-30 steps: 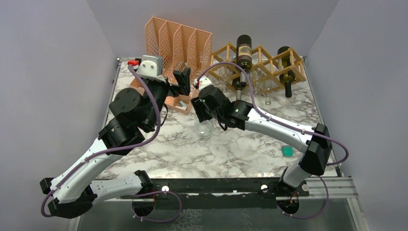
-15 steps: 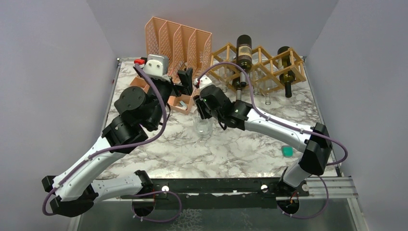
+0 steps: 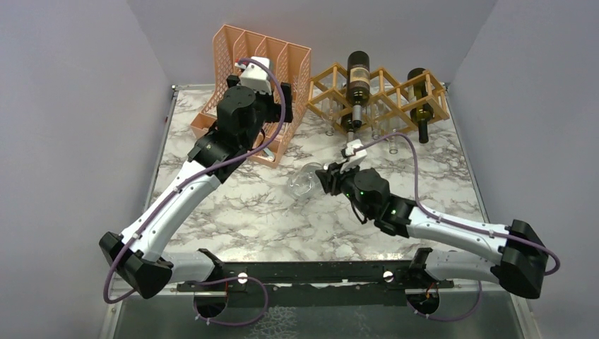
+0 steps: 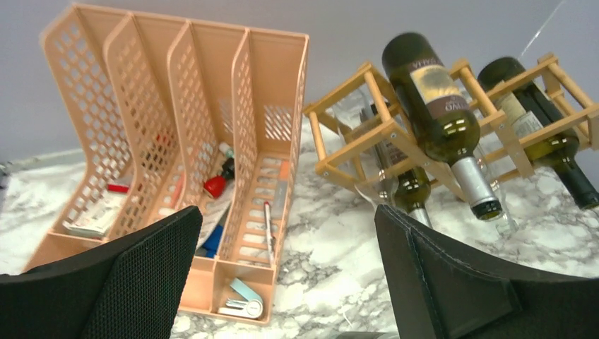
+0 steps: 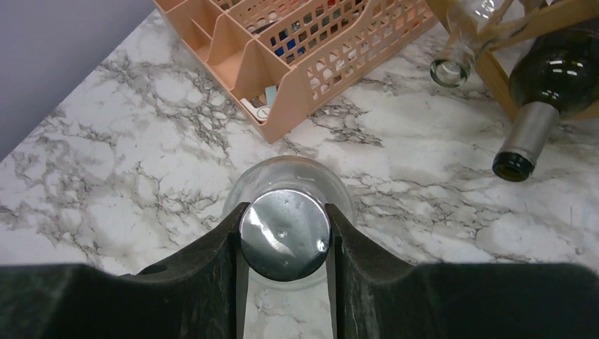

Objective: Put the wine bottle on the wine rack

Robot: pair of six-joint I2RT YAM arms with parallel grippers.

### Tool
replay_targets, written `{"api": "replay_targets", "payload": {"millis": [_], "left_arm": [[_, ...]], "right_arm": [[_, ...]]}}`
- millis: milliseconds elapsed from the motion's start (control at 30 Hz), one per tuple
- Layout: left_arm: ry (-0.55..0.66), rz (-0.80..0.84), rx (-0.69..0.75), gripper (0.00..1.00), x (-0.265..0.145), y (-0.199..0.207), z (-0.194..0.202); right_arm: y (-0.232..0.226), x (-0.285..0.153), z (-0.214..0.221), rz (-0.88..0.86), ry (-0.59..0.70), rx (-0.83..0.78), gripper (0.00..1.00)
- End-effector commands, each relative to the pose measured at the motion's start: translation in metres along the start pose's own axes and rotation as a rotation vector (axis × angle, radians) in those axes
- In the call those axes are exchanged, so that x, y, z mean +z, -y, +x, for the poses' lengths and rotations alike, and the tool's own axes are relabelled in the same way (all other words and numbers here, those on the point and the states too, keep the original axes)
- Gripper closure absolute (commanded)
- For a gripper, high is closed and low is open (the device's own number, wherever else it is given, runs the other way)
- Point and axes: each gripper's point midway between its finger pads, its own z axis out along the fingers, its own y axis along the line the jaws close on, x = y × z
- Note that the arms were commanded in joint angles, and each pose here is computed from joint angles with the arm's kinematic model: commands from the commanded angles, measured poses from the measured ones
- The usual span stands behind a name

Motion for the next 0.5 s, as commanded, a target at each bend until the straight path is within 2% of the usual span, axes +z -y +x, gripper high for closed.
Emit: {"api": "replay_targets", "payload": {"millis": [0,133,267,467], "left_arm": [[-0.079,0.152,-0.126,0.01,0.010,0.017,0.025],[-0.202,0.201,-0.171,0.01,0.018,0.016,0.079],[-0.320,0.309,-0.210,0.01,0.027,0.028,0.125],[-0.497,0.349,-0.243,0.02,0.037,0.029,0.190]], "right_arm": [[0.022,-0.025,0.060,0.034,-0.157,-0.007,0.98],[0.023,-0.047,0.084,0.006,-0.287,0.005,0.99],[0.008,-0.075,0.104,-0.081,-0.505,0.005,0.99],[-0.002,-0.087,0.094,-0.130,-0.607,-0.022,0.99]]}}
